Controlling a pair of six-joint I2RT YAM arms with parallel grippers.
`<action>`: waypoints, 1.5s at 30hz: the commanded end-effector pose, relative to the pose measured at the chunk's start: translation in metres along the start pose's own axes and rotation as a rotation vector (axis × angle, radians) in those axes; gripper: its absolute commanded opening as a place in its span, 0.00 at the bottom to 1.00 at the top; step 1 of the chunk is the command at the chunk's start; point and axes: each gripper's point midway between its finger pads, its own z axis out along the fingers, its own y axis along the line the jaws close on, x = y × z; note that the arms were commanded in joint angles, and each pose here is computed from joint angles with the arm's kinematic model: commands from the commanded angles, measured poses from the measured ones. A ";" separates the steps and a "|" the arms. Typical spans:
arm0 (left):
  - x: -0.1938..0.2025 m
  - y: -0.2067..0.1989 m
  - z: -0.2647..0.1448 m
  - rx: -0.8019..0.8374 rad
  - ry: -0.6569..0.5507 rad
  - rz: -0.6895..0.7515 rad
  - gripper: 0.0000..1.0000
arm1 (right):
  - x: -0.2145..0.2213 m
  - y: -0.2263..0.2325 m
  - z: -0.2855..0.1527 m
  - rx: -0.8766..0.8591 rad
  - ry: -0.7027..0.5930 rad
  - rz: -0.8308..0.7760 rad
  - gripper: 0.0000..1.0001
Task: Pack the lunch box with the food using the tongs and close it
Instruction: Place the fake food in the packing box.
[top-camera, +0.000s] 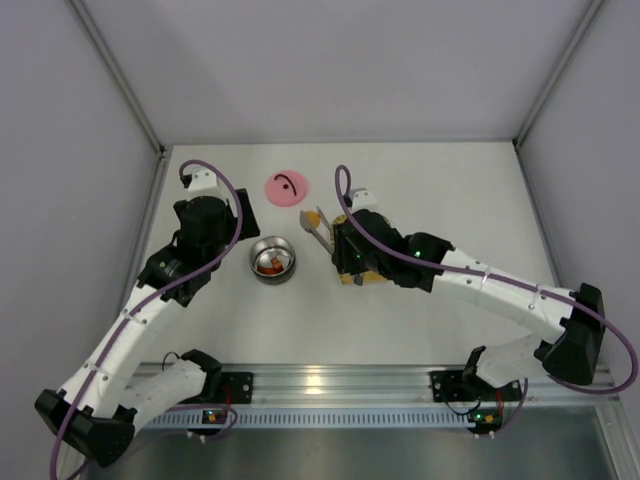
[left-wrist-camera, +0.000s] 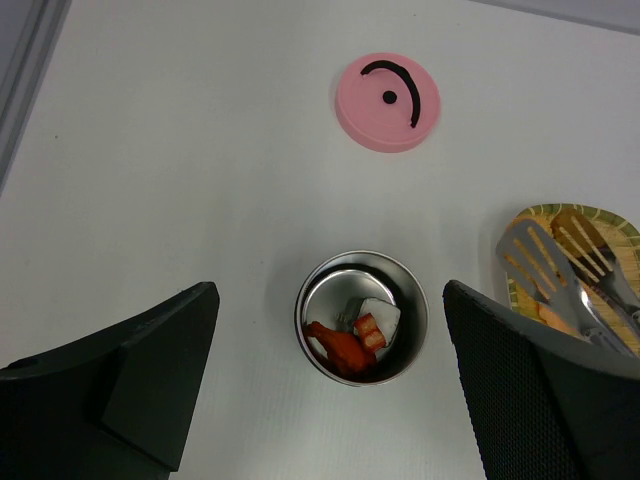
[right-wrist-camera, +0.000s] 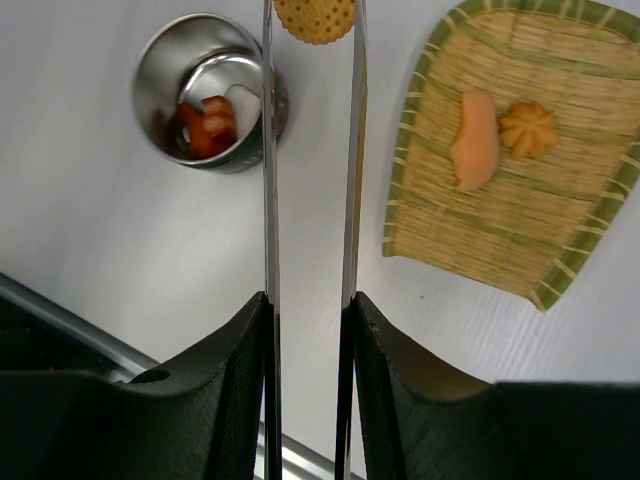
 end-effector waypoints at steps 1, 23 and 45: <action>-0.013 0.000 0.000 -0.009 -0.039 -0.014 0.99 | -0.015 0.045 -0.011 -0.086 -0.041 -0.010 0.24; -0.014 0.001 -0.001 -0.010 -0.044 -0.015 0.99 | 0.016 0.132 0.027 -0.195 0.050 -0.104 0.31; -0.014 0.001 -0.001 -0.011 -0.043 -0.014 0.99 | -0.004 0.093 0.004 -0.096 -0.015 -0.099 0.47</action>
